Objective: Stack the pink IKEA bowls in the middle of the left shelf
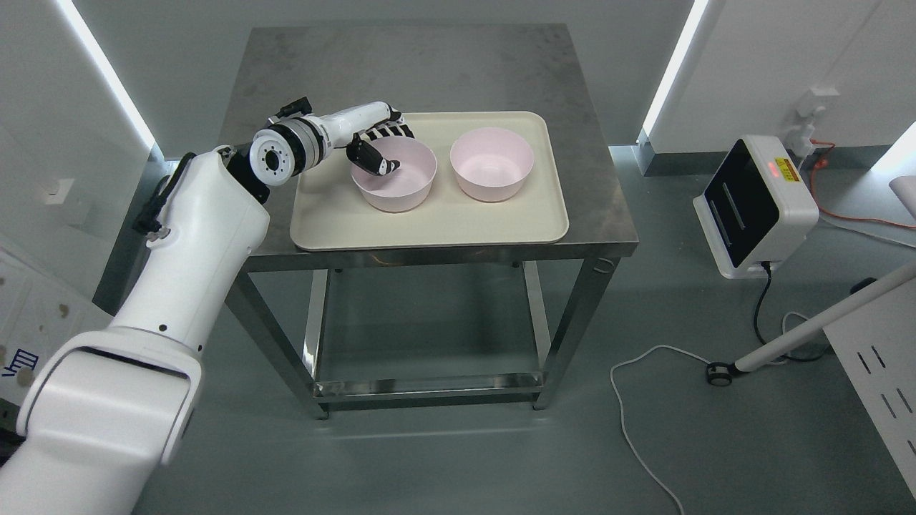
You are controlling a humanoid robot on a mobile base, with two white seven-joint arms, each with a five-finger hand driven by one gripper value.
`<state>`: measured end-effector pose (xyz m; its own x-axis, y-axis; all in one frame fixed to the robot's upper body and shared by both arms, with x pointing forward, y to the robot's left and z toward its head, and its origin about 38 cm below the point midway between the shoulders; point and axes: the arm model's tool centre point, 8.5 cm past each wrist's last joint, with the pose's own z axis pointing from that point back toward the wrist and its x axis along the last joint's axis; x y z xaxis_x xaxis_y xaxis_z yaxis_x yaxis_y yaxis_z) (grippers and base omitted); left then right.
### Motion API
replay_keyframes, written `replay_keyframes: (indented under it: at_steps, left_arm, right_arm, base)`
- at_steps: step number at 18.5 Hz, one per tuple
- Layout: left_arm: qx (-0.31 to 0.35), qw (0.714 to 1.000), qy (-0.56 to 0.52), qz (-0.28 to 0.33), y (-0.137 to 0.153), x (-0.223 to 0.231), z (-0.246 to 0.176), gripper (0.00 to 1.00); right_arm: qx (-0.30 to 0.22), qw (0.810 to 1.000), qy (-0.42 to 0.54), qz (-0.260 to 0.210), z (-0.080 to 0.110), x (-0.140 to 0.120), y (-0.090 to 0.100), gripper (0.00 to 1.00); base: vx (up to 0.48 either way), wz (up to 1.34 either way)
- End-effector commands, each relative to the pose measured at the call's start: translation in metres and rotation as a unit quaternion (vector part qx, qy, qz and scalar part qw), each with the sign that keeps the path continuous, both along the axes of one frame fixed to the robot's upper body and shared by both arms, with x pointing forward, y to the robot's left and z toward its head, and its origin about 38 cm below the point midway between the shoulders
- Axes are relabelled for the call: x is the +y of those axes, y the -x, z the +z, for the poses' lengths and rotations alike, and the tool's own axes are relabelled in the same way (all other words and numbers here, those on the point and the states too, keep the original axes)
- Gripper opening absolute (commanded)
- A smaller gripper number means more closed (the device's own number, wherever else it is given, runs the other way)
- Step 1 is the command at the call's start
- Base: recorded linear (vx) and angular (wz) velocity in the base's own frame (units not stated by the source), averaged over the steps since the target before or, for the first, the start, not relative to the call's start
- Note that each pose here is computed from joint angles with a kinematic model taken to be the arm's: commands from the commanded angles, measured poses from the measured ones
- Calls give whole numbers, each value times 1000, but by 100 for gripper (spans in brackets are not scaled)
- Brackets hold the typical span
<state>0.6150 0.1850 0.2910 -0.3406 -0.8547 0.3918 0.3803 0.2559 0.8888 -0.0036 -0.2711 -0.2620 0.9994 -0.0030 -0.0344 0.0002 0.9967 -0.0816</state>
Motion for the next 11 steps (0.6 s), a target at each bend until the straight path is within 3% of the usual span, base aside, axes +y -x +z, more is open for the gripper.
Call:
replay_keyframes:
  at_steps: [1,6,9,11]
  left_arm:
    - [0,1000,11,-17,1,-16,-2,25]
    - [2,1000,17,-20,3,-20,-16,16]
    - [-20,998,44,-43,5,-18,-8,3]
    - [-20,997,49,-51,6,-20,-7,1]
  right_arm:
    - [-2,1000,9,-5,1,-11,7,100]
    - [-2,1000,9,-5,1,-11,7,100]
    - [-3,1000,9,-5,1,-11,7,100]
    - [-3,1000,9,-5,1,-11,7,100]
  base:
    - [0,0]
    - [0,0]
    - [0,0]
    - [0,0]
